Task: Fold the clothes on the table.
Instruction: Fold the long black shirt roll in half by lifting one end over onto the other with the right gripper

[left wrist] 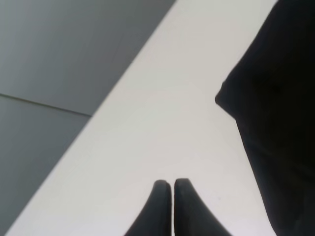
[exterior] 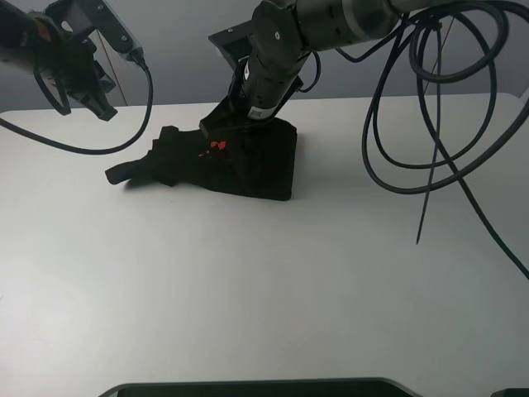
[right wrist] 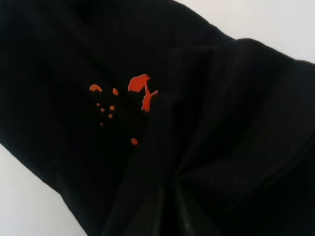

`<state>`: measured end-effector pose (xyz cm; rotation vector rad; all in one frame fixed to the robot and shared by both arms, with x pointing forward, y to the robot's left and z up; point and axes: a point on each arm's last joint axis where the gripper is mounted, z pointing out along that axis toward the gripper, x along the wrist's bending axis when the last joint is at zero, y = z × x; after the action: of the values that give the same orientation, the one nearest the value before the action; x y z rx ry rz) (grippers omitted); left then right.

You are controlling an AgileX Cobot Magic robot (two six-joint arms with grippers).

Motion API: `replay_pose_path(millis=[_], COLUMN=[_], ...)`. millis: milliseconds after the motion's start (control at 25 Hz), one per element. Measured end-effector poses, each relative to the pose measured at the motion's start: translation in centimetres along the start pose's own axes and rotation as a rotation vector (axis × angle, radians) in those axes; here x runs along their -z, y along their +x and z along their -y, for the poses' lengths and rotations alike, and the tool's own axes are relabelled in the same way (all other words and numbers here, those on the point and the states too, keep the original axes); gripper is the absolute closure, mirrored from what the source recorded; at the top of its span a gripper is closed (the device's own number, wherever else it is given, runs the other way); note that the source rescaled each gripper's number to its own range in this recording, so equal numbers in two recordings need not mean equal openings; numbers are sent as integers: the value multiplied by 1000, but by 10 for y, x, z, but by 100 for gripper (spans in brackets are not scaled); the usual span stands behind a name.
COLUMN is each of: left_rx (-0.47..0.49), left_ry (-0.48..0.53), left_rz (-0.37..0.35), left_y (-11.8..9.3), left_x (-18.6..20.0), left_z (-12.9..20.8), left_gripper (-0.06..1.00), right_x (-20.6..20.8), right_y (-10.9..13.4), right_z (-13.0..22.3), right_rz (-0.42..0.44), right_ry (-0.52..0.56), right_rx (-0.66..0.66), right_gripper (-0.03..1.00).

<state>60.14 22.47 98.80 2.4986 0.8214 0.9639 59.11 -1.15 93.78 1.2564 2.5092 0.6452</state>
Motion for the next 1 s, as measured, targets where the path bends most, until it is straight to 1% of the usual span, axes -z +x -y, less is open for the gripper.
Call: replay_pose_path(millis=[120,320,440,520,600,680,760,880,920,1000], left_rx=[2,-3,-6,4,24,40,44,45,44,43], left_ry=[12,25,47,56,53,40,23,-27,-50,-97], left_rz=[29,87,121,132,129,119,105,65,49,15], left_y=[-10,-38,-52,-57,-57,-55,-50,-38,-34,-25], left_x=[-29,-80,-101,-108,-108,-106,-100,-81,-73,-57], left_z=[9,27,38,43,42,40,35,20,14,3], left_gripper=[94,94,94,94,94,94,94,94,94,94], right_x=[0,0,1,1,2,4,7,12,15,23], right_y=[0,-1,-3,-7,-14,-24,-41,-68,-79,-101], right_z=[0,1,2,4,6,9,13,17,18,21], right_rz=[3,9,37,77,152,245,359,500,538,581], right_ry=[2,13,27,41,69,106,154,221,240,265], right_rx=[0,3,16,13,36,43,70,96,93,53], right_gripper=[95,95,95,95,95,95,95,95,95,95])
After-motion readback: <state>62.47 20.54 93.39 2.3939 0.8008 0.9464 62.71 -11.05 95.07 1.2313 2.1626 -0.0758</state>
